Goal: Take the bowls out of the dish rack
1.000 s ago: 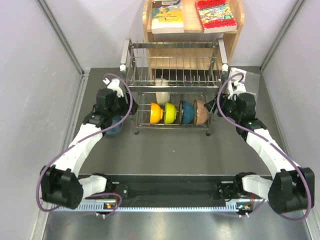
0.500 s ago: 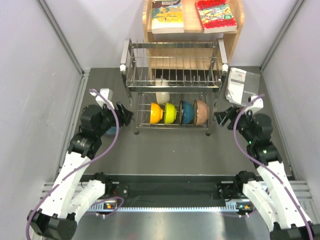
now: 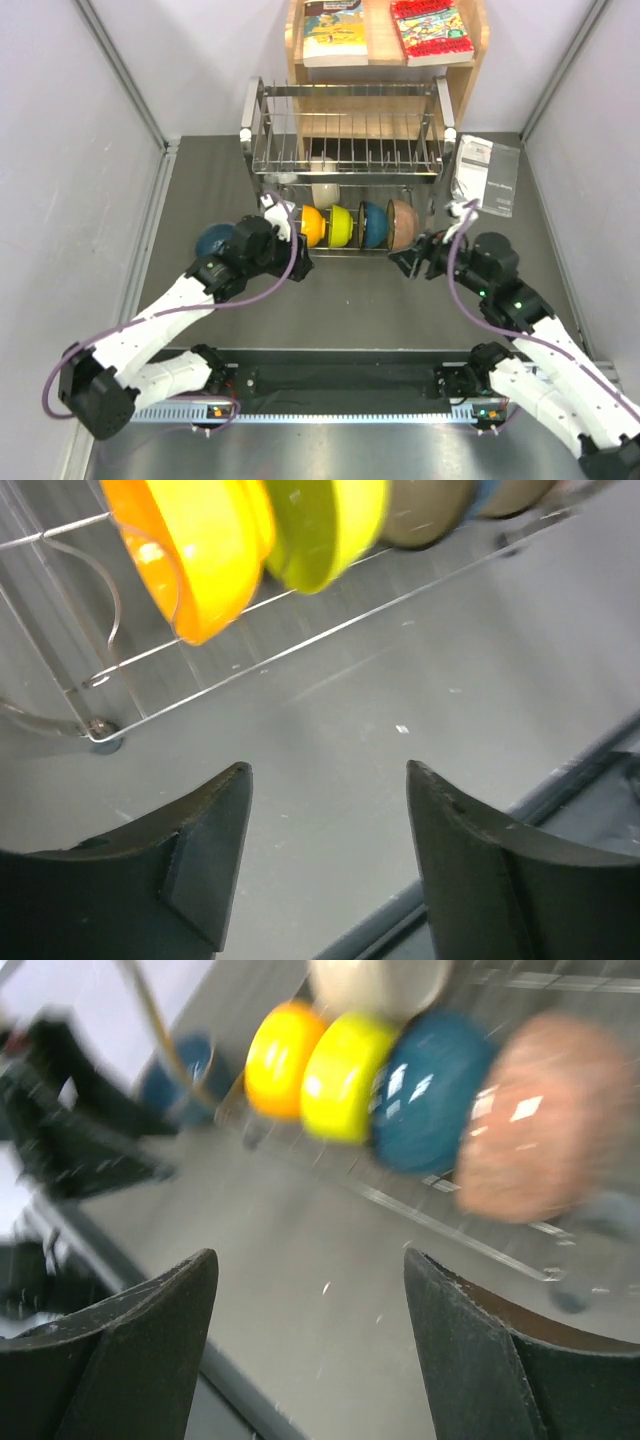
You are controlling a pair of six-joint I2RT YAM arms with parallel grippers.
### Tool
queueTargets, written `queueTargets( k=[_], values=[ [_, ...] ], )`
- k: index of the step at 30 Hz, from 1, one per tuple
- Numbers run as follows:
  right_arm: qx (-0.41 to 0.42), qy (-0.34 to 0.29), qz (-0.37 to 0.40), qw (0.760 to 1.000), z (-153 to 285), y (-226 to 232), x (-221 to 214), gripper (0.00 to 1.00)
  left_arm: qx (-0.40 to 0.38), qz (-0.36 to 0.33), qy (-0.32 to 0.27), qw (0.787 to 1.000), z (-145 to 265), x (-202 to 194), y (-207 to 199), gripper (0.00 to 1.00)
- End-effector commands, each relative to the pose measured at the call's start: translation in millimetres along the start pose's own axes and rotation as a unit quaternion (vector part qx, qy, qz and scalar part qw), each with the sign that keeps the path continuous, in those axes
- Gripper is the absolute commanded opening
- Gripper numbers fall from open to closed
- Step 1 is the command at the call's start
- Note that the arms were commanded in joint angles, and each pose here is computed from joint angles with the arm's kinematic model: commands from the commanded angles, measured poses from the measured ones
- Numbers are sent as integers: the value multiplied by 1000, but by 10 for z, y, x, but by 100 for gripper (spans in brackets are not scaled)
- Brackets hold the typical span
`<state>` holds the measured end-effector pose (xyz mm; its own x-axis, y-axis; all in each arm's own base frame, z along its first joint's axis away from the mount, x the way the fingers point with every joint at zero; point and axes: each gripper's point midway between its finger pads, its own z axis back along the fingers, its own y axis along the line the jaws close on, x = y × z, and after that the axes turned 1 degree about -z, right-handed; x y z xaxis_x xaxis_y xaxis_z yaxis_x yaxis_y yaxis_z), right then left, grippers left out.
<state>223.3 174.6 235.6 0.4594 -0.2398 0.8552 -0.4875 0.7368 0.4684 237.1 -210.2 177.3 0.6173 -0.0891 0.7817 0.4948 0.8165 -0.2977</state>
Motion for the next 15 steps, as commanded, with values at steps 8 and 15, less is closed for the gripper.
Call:
queueTargets(
  k=[8, 15],
  values=[
    [4, 4, 82, 997, -259, 295, -6, 76, 101, -25, -77, 992, -255, 466, 303, 76],
    [-9, 36, 120, 992, -316, 408, -212, 75, 83, -25, -77, 993, -566, 487, 222, 75]
  ],
)
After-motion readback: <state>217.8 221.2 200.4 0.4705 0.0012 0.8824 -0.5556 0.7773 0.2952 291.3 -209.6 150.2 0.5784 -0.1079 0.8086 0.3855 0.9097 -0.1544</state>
